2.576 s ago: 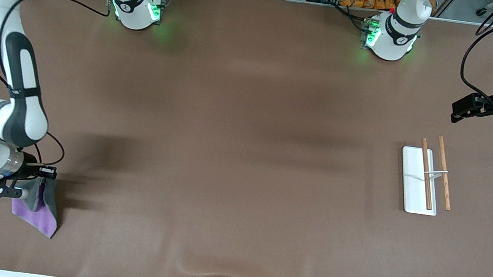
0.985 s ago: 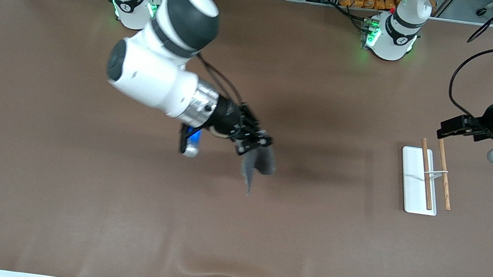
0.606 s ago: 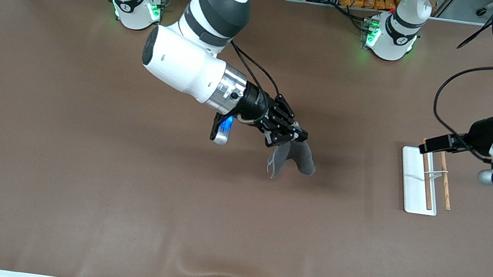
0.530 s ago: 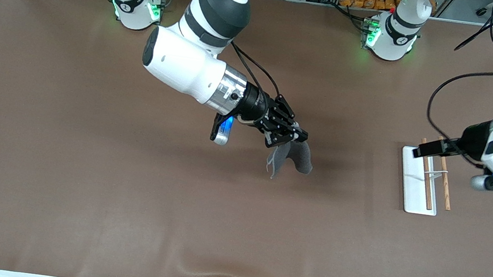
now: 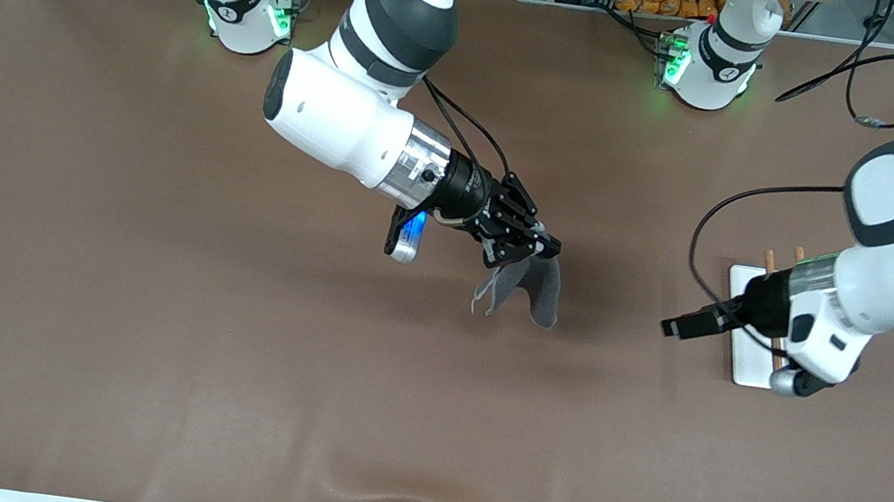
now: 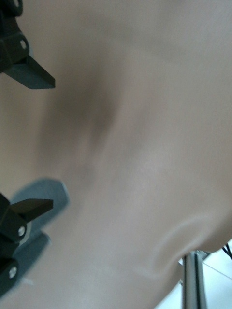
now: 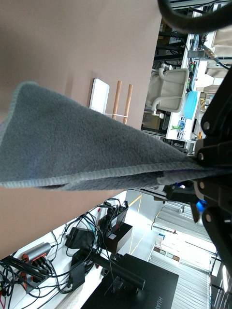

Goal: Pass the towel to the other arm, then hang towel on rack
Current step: 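Move the left gripper to the hanging towel and grasp it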

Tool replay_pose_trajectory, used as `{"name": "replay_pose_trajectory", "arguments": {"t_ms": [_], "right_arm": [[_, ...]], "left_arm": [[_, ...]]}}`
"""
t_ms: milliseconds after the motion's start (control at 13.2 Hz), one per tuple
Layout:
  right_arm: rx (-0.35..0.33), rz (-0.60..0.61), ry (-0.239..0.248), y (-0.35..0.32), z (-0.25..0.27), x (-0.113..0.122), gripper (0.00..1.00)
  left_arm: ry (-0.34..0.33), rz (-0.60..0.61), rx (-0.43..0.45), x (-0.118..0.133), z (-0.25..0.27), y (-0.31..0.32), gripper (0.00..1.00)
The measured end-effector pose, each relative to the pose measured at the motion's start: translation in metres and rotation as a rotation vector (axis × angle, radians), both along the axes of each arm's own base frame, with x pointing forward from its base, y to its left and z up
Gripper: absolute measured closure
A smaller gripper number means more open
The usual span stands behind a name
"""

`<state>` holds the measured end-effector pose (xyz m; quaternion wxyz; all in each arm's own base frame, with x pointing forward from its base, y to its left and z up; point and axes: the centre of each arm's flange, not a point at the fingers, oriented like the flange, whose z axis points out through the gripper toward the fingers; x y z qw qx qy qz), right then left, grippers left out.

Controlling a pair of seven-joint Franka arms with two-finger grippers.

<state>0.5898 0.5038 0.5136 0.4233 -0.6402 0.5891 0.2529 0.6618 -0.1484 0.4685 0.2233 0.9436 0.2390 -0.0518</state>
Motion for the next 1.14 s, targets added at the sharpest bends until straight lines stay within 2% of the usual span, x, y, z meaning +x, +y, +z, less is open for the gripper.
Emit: {"name": "replay_pose_trajectory", "arguments": {"t_ms": [227, 379, 606, 1136], "right_arm": [[0.001, -0.001, 0.001, 0.000, 0.000, 0.000, 0.96], [0.001, -0.001, 0.002, 0.000, 0.000, 0.000, 0.96], [0.001, -0.004, 0.001, 0.000, 0.000, 0.000, 0.96], [0.002, -0.007, 0.002, -0.001, 0.000, 0.001, 0.96]], "left_arm": [[0.017, 0.123, -0.110, 0.007, -0.002, -0.030, 0.00], [0.014, 0.164, -0.140, 0.005, -0.003, -0.065, 0.00], [0.071, 0.188, -0.139, -0.004, -0.022, -0.110, 0.00], [0.161, 0.196, -0.119, -0.014, -0.053, -0.140, 0.00]]}}
